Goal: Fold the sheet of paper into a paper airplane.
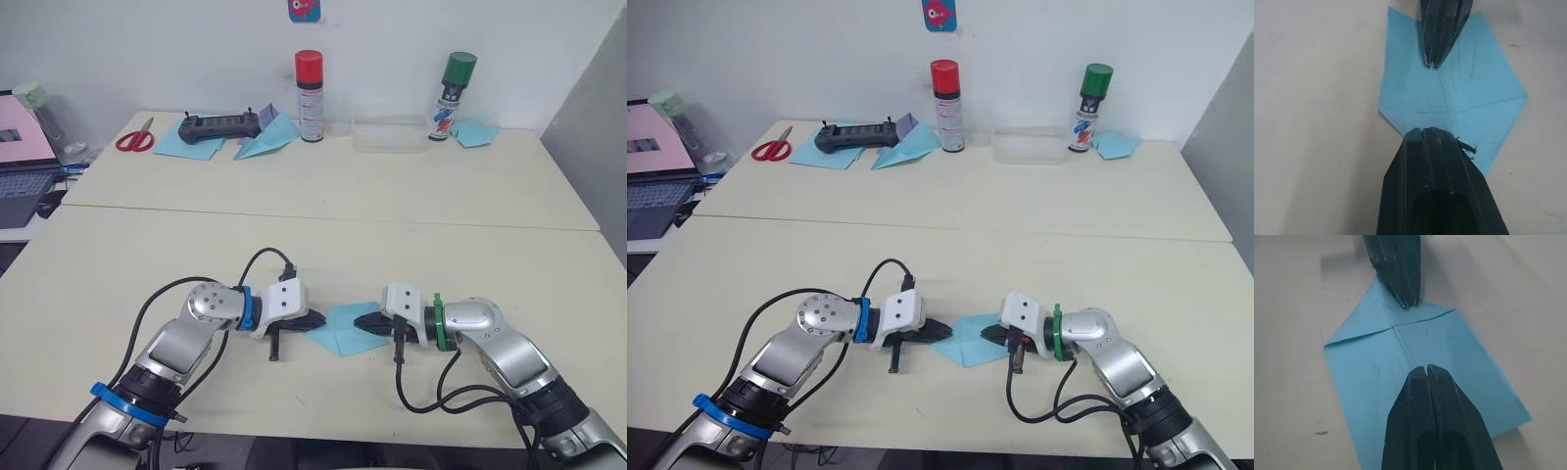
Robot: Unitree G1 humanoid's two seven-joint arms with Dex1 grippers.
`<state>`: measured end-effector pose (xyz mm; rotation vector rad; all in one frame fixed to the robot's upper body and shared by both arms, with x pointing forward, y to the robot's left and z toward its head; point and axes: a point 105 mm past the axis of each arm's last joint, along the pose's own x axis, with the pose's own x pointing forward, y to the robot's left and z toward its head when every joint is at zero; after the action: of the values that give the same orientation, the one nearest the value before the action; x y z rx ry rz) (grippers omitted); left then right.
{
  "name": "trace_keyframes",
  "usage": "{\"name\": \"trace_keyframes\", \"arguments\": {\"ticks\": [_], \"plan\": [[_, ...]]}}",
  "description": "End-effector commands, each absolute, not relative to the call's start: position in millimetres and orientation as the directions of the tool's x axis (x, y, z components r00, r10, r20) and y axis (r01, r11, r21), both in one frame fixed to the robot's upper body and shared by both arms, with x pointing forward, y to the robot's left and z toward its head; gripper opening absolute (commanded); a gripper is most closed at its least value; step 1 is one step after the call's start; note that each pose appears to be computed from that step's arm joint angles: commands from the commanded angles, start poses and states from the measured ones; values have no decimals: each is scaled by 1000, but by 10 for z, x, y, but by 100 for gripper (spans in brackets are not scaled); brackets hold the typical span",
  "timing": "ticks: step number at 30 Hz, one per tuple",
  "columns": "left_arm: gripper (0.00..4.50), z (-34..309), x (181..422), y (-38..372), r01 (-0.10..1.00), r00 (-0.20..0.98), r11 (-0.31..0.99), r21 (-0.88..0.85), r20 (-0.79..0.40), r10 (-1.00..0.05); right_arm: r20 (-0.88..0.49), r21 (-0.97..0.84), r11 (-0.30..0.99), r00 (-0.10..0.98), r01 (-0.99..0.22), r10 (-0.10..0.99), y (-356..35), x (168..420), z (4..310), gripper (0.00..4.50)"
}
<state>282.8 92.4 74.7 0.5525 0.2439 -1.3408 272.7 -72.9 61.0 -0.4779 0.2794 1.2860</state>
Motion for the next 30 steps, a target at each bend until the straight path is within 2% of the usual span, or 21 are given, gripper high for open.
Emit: {"name": "trace_keyframes", "arguments": {"ticks": [1,5,9,12,18,26,30], "plan": [[0,940,2783,729,957,217,115,268,-390,-895,-530,-142,227,268,-963,804,-819,2707,375,4],[0,777,2682,679,967,186,86,238,-435,-881,-535,-137,228,265,-964,802,-833,2688,359,4],[0,620,2692,764,966,218,116,230,-489,-845,-542,-140,232,270,-963,795,-848,2685,352,4],[0,514,2688,968,964,249,159,212,-528,-812,-556,-141,236,275,-961,785,-871,2687,339,4],[0,389,2524,1428,963,270,224,152,-605,-749,-565,-124,230,259,-965,783,-877,2655,324,4],[0,553,2552,1714,920,371,369,128,-583,-723,-564,-105,222,242,-969,790,-848,2628,317,4],[0,926,2727,1748,879,463,458,135,-470,-751,-564,-103,219,238,-970,791,-848,2636,326,4]]}}
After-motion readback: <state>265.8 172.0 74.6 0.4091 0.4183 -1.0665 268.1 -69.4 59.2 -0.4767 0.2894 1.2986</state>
